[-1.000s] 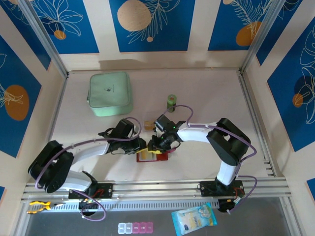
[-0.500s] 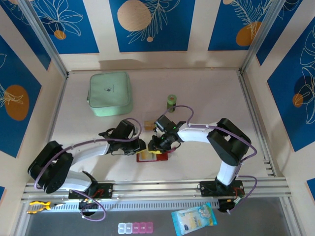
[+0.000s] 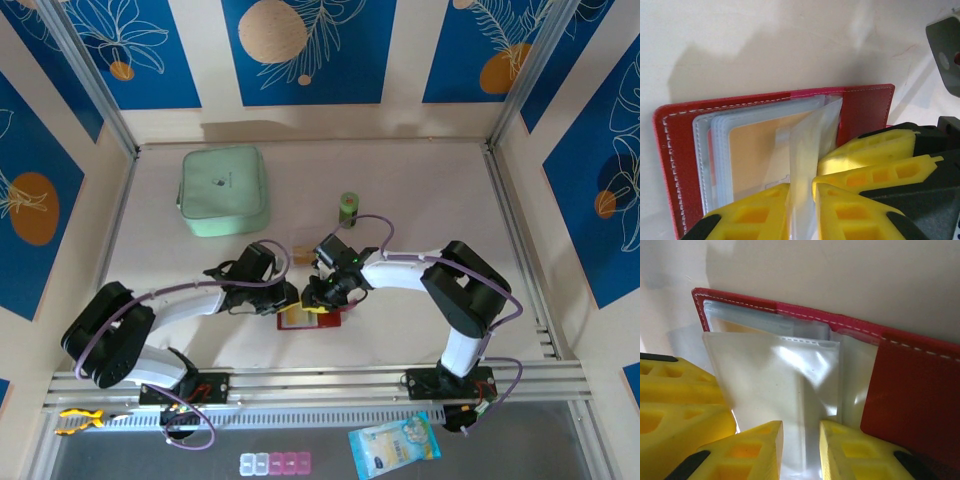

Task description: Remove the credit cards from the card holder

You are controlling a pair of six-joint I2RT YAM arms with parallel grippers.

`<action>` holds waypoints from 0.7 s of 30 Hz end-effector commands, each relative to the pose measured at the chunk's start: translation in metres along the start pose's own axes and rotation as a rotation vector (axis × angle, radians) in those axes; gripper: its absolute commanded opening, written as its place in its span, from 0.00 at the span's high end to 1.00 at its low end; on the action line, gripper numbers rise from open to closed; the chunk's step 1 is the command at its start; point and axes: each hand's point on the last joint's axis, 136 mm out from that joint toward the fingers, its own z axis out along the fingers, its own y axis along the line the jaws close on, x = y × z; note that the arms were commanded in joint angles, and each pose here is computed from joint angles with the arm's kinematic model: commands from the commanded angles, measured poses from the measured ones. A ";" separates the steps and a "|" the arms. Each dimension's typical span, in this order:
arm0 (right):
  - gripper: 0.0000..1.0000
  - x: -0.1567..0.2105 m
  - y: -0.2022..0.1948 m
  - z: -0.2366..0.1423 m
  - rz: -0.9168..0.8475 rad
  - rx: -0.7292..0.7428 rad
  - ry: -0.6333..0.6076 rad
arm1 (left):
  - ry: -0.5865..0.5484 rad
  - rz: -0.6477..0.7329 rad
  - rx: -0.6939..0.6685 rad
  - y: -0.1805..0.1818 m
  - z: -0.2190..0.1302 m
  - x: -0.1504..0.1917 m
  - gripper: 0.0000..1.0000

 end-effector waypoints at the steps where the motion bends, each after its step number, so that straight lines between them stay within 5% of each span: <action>1: 0.73 0.008 -0.002 -0.007 0.012 0.010 -0.001 | 0.014 0.008 0.036 -0.011 0.000 0.003 0.81; 11: 0.73 0.005 0.000 -0.026 -0.004 0.025 -0.056 | 0.004 0.024 0.059 -0.025 -0.008 0.001 0.81; 21: 0.73 0.000 -0.006 -0.055 -0.002 0.024 -0.131 | 0.009 0.057 0.083 -0.048 -0.009 -0.001 0.70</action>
